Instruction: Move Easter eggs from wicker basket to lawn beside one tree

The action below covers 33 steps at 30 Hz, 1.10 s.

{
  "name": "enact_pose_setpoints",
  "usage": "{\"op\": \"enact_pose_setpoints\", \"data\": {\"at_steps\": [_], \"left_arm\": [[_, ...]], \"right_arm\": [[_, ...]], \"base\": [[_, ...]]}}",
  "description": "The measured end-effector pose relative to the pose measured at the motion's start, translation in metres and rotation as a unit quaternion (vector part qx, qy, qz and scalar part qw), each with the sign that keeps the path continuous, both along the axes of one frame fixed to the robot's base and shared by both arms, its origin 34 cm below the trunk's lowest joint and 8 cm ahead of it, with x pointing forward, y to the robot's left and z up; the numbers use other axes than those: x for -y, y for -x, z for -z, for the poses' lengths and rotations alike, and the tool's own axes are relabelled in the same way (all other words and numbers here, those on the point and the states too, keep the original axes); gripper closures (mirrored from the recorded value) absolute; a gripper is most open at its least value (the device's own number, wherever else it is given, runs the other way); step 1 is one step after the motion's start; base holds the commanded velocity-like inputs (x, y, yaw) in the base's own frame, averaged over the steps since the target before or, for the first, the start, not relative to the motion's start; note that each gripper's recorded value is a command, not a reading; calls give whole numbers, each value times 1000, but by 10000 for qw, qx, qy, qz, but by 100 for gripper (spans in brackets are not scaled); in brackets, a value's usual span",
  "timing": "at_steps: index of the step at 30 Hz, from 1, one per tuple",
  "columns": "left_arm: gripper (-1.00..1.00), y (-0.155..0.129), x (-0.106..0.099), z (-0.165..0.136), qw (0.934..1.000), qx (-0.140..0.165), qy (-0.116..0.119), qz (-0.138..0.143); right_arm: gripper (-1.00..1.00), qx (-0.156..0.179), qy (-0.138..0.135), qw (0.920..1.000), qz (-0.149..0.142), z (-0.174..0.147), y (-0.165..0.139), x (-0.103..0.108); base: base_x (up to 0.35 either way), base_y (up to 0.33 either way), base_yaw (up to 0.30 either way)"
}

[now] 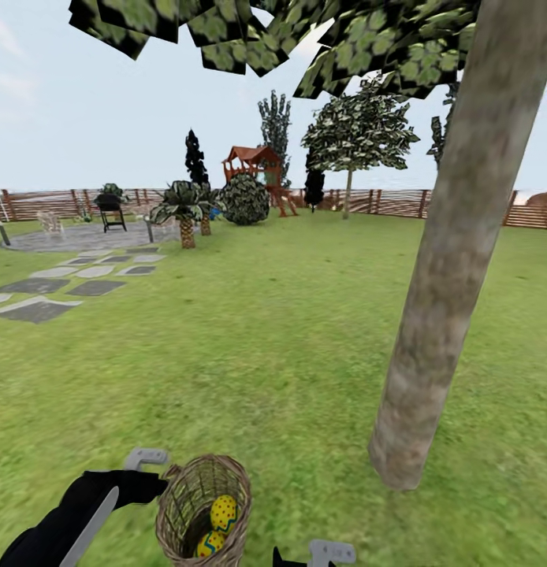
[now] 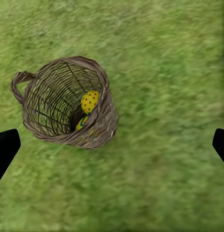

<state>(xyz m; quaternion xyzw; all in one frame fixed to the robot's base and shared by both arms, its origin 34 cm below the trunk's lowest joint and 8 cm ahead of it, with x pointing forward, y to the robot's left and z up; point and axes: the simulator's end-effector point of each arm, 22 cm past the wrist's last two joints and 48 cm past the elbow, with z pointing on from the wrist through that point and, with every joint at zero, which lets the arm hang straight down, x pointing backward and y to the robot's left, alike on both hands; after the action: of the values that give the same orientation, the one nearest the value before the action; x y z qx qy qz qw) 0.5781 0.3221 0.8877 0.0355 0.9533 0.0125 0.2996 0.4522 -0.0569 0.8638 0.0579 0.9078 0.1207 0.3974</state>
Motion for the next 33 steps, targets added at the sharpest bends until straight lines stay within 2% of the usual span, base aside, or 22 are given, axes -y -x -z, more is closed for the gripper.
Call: {"op": "enact_pose_setpoints", "data": {"at_steps": [11, 23, 33], "left_arm": [[-100, -2, 0, -6, 10000, 69, -4, 0], [-100, -3, -1, -13, 9999, 148, -11, -4], [-100, -5, -1, -19, 9998, 211, -11, -4]], "right_arm": [[-100, 68, 7, 10000, 1, -4, -2, 1], [-100, 140, 35, 9999, 19, -9, -4, 4], [-100, 190, 45, 9997, 177, -12, -11, 18]], "base": [[75, 213, -213], [9, 23, -213], [0, 31, -211]]}}
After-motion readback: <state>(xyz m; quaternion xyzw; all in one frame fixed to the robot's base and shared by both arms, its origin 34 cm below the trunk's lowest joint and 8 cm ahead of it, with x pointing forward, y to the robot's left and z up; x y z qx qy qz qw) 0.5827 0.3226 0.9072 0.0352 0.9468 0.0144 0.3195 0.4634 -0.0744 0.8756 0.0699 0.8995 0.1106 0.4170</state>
